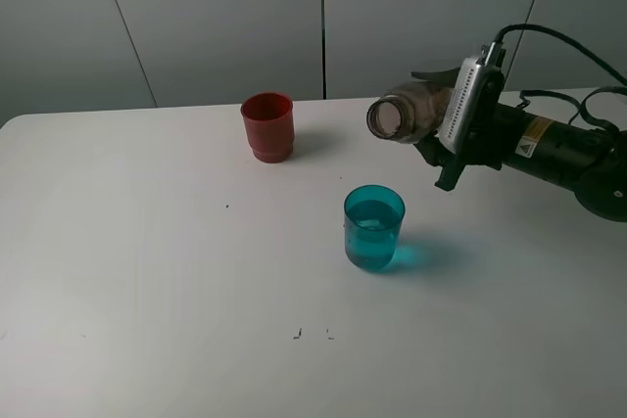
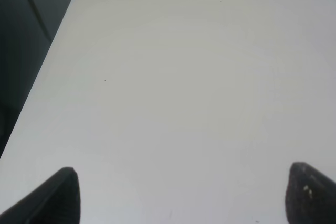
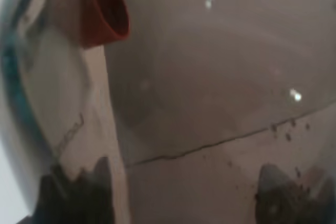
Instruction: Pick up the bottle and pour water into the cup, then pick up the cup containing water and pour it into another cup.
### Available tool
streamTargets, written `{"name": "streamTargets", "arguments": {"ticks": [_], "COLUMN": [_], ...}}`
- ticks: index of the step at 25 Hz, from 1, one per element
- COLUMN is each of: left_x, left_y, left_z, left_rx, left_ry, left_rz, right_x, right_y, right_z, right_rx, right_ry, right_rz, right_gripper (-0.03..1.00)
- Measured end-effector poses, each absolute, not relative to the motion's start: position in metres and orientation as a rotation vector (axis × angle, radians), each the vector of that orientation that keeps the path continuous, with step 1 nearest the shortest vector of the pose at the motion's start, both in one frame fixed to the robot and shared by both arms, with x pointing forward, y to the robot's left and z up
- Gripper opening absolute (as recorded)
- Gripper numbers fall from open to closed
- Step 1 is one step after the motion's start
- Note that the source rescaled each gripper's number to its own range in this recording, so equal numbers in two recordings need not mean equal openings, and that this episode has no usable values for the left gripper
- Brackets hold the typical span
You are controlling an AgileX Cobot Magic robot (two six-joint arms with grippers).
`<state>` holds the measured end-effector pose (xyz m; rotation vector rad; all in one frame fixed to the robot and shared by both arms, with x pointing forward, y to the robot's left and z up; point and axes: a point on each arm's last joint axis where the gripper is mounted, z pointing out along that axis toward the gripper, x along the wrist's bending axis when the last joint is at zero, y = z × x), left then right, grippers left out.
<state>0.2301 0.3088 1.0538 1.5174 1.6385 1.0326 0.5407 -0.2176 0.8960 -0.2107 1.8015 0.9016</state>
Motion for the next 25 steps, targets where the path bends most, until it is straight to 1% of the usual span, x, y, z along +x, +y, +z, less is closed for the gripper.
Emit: {"name": "streamTargets", "arguments": {"ticks": [7,13,18,25], "left_x": [0.230,0.230,0.230,0.230], "left_y": [0.309,0.309,0.309,0.309], "left_z": [1.054,1.054,1.054,1.054], "left_rx": [1.517,1.517,1.517,1.517], "left_ry": [1.639,1.639,1.639,1.639], "left_rz": [1.033,1.033,1.033,1.033], "right_x": [0.553,0.583,0.608,0.645], "right_y": [-0.226,-0.252,-0.271,-0.273], "right_z": [0.902,0.911,0.915,0.888], "right_rx": [0.397,0.868,1.002,1.049], "right_ry": [1.850,1.767,1.673,1.681], "right_rz": [1.304,1.395,1.418,1.472], "right_gripper": [0.06,0.06,0.06,0.06]}}
